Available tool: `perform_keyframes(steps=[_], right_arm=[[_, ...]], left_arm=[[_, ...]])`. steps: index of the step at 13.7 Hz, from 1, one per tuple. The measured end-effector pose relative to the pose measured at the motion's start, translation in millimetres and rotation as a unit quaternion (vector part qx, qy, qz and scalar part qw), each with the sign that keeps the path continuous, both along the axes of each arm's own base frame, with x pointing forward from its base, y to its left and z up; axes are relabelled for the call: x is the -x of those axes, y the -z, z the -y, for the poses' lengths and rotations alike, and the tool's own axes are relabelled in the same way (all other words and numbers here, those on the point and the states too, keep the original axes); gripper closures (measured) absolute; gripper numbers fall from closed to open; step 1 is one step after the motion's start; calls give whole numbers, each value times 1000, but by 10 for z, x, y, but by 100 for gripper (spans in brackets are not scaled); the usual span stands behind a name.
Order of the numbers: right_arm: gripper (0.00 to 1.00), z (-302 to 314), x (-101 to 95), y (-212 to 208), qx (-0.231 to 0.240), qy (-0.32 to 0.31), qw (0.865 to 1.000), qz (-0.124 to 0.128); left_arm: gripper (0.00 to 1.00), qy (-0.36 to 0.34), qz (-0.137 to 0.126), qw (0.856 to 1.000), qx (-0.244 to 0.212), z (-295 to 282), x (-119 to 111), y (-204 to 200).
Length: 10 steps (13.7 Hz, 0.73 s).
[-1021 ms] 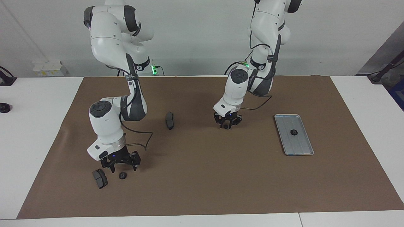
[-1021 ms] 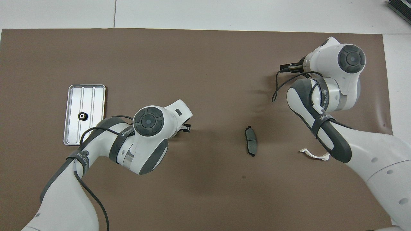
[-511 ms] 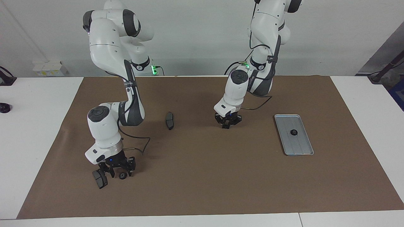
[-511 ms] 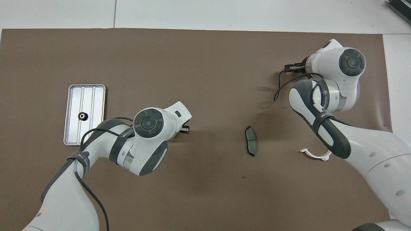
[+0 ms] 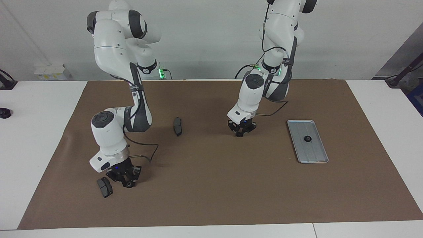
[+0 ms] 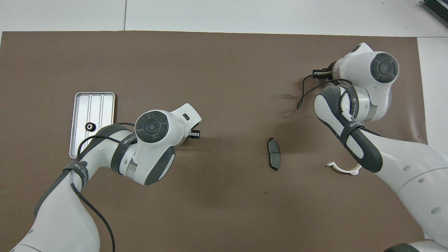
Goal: Pick bearing gear from pile to tray
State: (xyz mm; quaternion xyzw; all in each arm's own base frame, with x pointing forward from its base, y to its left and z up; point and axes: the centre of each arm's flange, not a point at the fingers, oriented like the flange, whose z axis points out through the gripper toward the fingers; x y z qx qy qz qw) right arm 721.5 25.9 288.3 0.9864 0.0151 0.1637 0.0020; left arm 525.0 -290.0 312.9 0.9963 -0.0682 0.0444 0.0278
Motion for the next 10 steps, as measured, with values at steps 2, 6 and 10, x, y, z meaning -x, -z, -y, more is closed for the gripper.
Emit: perform_keyframes(steps=[2, 6, 10], right_arm=[[66, -21, -2, -99, -1, -1, 1000, -2], [66, -424, 144, -669, -6, -17, 999, -38], [66, -1393, 518, -1030, -28, 15, 997, -67]], left_arm=[[76, -18, 5, 1000, -1, -389, -312, -182], [76, -38, 13, 999, -10, -1582, -775, -334], [76, -31, 9, 999, -20, -2493, -871, -279]])
